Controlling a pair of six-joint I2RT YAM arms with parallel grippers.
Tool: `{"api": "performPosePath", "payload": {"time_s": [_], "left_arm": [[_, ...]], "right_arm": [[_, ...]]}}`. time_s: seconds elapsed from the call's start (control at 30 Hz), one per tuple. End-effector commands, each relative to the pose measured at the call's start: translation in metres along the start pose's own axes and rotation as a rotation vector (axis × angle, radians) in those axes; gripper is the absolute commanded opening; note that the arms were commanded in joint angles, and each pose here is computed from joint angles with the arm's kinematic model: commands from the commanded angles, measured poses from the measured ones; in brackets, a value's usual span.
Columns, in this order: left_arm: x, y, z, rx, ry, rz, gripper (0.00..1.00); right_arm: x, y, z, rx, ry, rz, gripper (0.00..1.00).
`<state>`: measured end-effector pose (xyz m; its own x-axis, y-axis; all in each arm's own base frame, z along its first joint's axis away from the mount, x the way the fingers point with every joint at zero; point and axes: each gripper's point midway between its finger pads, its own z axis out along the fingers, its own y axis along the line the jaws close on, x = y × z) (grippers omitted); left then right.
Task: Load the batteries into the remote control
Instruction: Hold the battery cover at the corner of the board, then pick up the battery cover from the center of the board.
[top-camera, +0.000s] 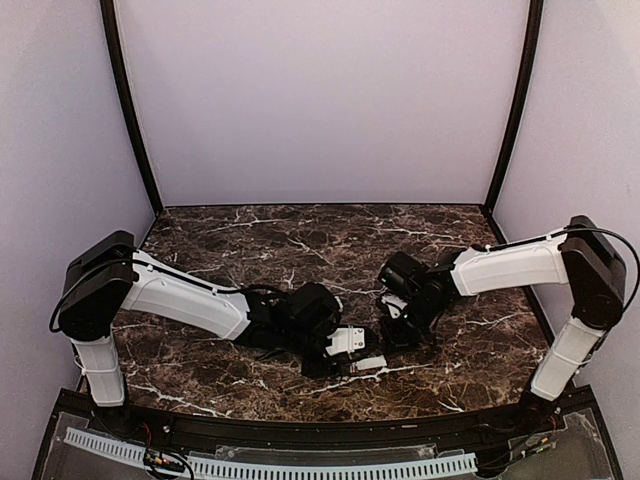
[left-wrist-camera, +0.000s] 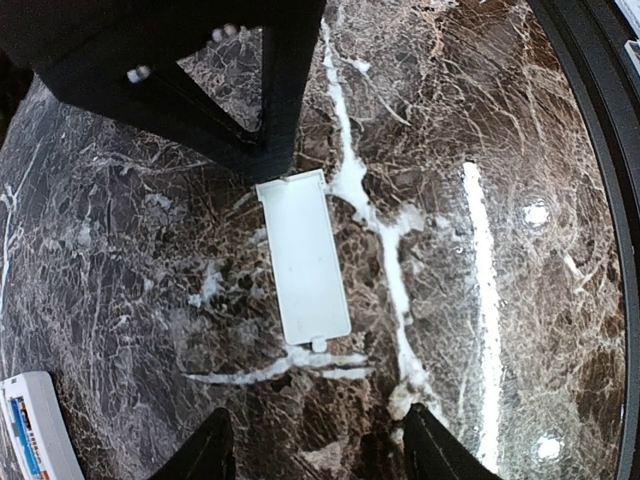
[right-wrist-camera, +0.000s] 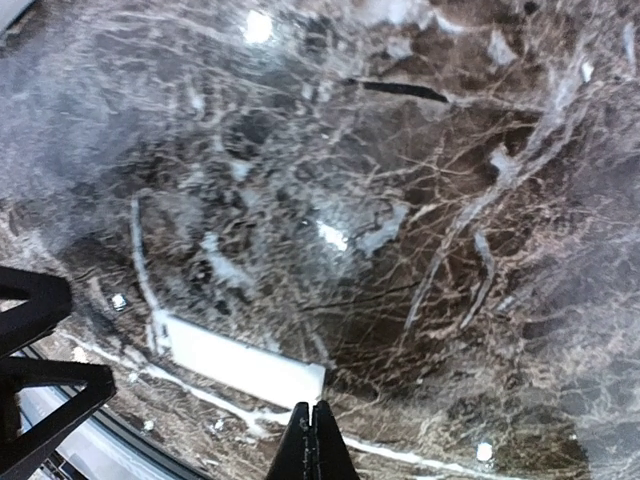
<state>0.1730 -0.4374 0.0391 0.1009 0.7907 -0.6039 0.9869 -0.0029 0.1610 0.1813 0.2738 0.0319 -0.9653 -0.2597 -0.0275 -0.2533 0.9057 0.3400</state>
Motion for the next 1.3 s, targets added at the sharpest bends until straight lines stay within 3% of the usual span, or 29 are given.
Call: {"api": "performPosePath", "payload": {"time_s": [0.0,0.43,0.67,0.93,1.27], "left_arm": [[0.004,-0.004,-0.003,0.008,0.018,0.008,0.57],[0.004,-0.004,-0.002,0.006,0.017,0.008,0.57],[-0.012,-0.002,-0.004,0.008,-0.045,0.001,0.56],[-0.040,-0.016,-0.005,0.045,-0.182,0.137,0.47],[-0.030,-0.018,0.013,0.041,-0.179,0.240,0.43]], "right_arm": [[0.002,-0.002,0.014,0.010,0.032,-0.007,0.00],[0.013,-0.020,0.027,0.033,0.067,0.034,0.00],[0.017,-0.022,0.032,0.029,0.079,0.039,0.00],[0.020,-0.025,0.036,0.024,0.086,0.047,0.00],[0.021,-0.026,0.039,0.006,0.085,0.048,0.00]]}}
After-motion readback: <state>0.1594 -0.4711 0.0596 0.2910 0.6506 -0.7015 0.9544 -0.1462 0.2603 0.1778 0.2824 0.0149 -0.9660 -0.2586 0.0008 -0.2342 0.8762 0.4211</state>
